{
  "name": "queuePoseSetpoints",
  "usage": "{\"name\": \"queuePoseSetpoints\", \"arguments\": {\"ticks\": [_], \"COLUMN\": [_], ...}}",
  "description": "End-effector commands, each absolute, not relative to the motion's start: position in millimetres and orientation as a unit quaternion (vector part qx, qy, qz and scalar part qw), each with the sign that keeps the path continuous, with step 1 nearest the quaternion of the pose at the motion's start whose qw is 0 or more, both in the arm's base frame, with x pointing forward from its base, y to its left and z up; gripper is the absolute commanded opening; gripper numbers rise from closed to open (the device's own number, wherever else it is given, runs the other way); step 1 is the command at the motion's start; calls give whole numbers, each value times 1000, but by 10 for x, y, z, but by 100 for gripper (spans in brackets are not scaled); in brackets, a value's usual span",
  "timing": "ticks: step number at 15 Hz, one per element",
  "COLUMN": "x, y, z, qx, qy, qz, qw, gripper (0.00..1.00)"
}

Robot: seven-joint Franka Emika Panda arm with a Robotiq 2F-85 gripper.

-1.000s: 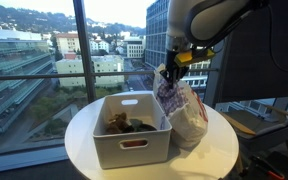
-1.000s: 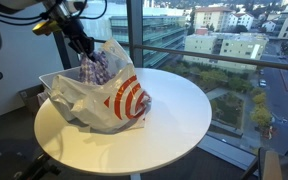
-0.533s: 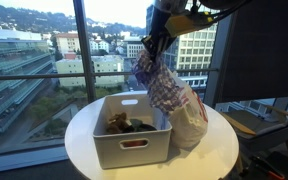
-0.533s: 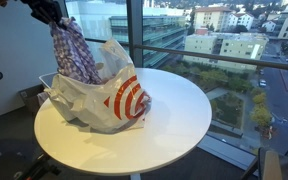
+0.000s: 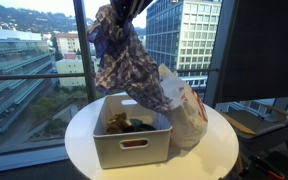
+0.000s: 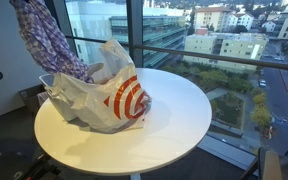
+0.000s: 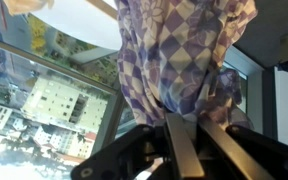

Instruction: Remove the objects inside the bag

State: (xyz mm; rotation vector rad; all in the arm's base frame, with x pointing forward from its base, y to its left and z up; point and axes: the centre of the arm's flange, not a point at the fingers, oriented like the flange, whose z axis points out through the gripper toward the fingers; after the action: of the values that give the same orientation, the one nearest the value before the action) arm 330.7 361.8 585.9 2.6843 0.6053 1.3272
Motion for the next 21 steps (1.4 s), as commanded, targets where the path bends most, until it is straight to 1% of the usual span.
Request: {"name": "queuePoseSetpoints", "arguments": {"ticks": [1,2,4,5,9,12,16,18,21], "x": [3628,3585,3751,3942,4288,4418,4476,4481,4407], "y": [3618,3632,3503,3384,2876,2629,2530,2559,2682], "z": [5634,5460,5136,4973,4265,3745,3188,2980,2894], "qx": [847,842,843,846,883,915,936,937,937], "qy": [224,229,231,230,220,216,229,247,275], "qz": [480,485,480,473,398,323,253,232,208], "qw": [51,60,76,85,115,107,93,87,54], "gripper": [4,4,4,4,4,4,4,4,4]}}
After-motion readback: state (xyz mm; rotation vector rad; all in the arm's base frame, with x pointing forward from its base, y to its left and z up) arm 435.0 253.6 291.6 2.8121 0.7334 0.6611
